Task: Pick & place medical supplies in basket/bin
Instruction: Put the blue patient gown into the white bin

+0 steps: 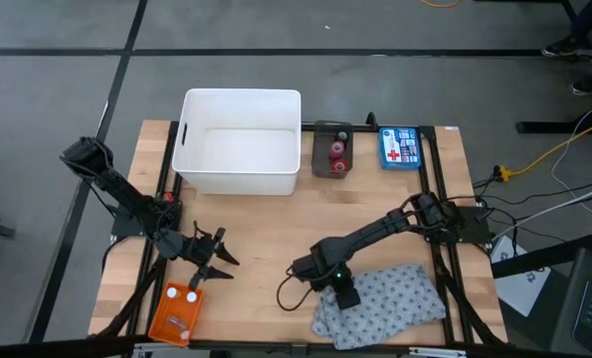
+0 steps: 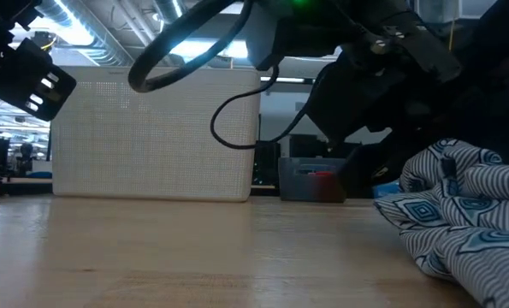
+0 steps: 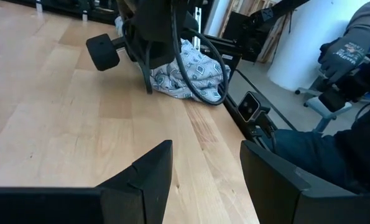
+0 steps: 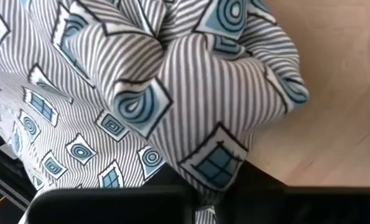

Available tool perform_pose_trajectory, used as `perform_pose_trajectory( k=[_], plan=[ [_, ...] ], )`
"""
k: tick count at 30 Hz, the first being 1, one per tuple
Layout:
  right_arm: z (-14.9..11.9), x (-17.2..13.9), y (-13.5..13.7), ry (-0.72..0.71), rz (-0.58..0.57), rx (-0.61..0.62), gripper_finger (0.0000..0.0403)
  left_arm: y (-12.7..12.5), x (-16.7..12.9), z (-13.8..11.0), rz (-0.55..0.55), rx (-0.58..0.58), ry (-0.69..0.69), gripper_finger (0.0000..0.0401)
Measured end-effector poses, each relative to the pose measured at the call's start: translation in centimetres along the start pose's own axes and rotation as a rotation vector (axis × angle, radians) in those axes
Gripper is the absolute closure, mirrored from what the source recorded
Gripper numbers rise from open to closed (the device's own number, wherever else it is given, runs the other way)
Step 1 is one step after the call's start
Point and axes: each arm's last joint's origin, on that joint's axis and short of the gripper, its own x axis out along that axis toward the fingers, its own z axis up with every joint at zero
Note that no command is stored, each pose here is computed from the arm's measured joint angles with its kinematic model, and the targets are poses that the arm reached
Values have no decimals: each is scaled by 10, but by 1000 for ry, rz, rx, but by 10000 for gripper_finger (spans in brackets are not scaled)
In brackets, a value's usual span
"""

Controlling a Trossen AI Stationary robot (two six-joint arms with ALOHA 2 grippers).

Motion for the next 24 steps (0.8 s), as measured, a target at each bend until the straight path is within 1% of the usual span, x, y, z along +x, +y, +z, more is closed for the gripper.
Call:
perform_pose_trajectory(
  k=[5,8,10,13,20,24],
  plan=[
    [2,-3,2,-12,-48,1,390,0,0,0,1,9,2,214],
    [9,-11,5,-60,-109,-1,390,0,0,0,1,17,2,214],
    [13,-20,7,-88,-170,-4,390,0,0,0,1,17,2,214],
    [17,-39,12,-120,-283,18,390,0,0,0,1,17,2,214],
    [20,-87,33,-183,-369,39,390,0,0,0,1,3,2,214],
    [15,-115,43,-216,-486,67,390,0,0,0,1,2,2,214]
  ],
)
